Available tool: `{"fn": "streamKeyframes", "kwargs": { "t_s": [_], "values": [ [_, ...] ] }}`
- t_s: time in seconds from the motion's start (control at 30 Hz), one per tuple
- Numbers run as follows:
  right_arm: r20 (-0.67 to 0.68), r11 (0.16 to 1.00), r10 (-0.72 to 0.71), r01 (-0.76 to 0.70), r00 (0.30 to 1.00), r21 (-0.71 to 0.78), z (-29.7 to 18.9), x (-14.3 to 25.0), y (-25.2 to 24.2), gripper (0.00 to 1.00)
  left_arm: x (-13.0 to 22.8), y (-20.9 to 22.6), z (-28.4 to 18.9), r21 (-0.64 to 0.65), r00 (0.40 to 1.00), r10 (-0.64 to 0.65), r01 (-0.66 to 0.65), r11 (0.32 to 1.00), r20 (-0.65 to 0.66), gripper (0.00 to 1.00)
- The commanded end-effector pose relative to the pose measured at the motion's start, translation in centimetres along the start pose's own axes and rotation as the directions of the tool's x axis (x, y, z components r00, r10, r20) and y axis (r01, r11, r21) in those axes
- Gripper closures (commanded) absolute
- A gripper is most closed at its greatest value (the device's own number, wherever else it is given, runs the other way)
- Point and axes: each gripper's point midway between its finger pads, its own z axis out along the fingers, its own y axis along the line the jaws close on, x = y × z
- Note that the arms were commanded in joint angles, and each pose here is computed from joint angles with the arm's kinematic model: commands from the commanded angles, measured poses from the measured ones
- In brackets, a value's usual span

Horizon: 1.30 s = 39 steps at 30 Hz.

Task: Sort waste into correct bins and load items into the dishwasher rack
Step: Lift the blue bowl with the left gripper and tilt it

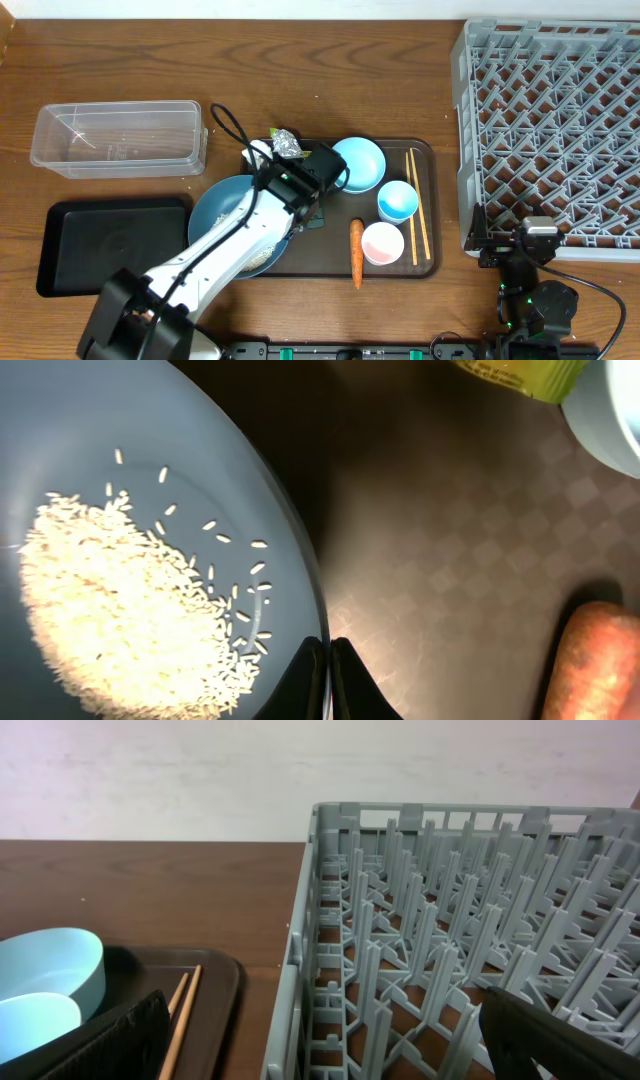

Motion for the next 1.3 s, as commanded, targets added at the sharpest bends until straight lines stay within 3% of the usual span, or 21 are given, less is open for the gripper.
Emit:
{"fn": "streamKeyframes", "kwargs": {
  "t_s": [0.0, 1.27],
  "values": [
    [-0.005, 1.000, -0.008, 0.008, 1.000, -0.007, 0.0, 0.2, 0.2, 0.01, -1.4, 0.2, -1.8, 0.020, 0.998, 0.007, -0.008, 1.000, 0.060, 0.94],
    [-0.005, 1.000, -0.008, 0.008, 1.000, -0.007, 0.0, 0.2, 0.2, 0.01, -3.2, 3.0, -5.5, -0.087, 0.995, 0.034, -0.026, 0.996, 0.090, 0.94]
  ]
}}
